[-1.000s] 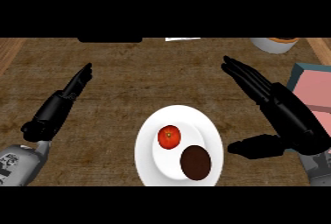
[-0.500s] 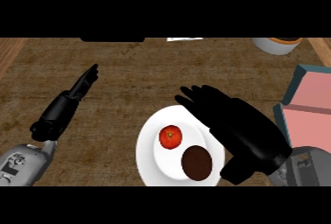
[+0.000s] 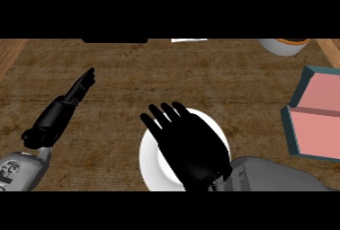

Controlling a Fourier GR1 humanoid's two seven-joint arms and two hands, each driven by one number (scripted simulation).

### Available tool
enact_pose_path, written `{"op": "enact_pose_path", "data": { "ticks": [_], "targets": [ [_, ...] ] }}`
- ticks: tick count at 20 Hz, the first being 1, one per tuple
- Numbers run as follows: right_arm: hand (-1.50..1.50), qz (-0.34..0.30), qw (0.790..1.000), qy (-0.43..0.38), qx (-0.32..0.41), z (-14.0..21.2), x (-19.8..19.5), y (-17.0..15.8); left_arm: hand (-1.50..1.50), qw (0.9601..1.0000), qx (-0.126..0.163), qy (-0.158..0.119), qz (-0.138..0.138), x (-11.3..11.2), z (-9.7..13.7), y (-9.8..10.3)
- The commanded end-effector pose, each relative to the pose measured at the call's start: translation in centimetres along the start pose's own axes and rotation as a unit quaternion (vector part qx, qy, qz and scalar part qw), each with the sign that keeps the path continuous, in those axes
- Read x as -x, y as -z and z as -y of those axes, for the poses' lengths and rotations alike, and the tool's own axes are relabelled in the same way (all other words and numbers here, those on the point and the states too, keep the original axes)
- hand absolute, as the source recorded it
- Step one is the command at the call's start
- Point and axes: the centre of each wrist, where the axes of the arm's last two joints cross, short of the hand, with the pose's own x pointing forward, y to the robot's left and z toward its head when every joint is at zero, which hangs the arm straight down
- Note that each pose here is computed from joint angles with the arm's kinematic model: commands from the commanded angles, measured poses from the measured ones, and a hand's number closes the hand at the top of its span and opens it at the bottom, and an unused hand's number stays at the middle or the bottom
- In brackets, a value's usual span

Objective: Pick the tomato from the plate and place it in the cardboard box

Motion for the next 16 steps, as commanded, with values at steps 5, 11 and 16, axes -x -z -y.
{"op": "enact_pose_path", "data": {
  "ticks": [5,11,16],
  "targets": [
    [-1.5,-0.058,0.997,-0.01,-0.052,-1.8,-1.6,2.7,0.0,1.0,0.002,0.002,0.005,-0.3,0.8,0.5],
    [-1.5,-0.081,0.995,-0.049,-0.034,-4.6,-2.4,3.0,0.0,0.9997,-0.019,0.012,0.008,-0.5,0.4,0.9],
    [-1.5,-0.091,0.995,-0.042,-0.027,-3.9,-2.2,5.3,0.0,1.0,0.006,0.002,0.0,0.0,1.4,0.8]
  ]
}}
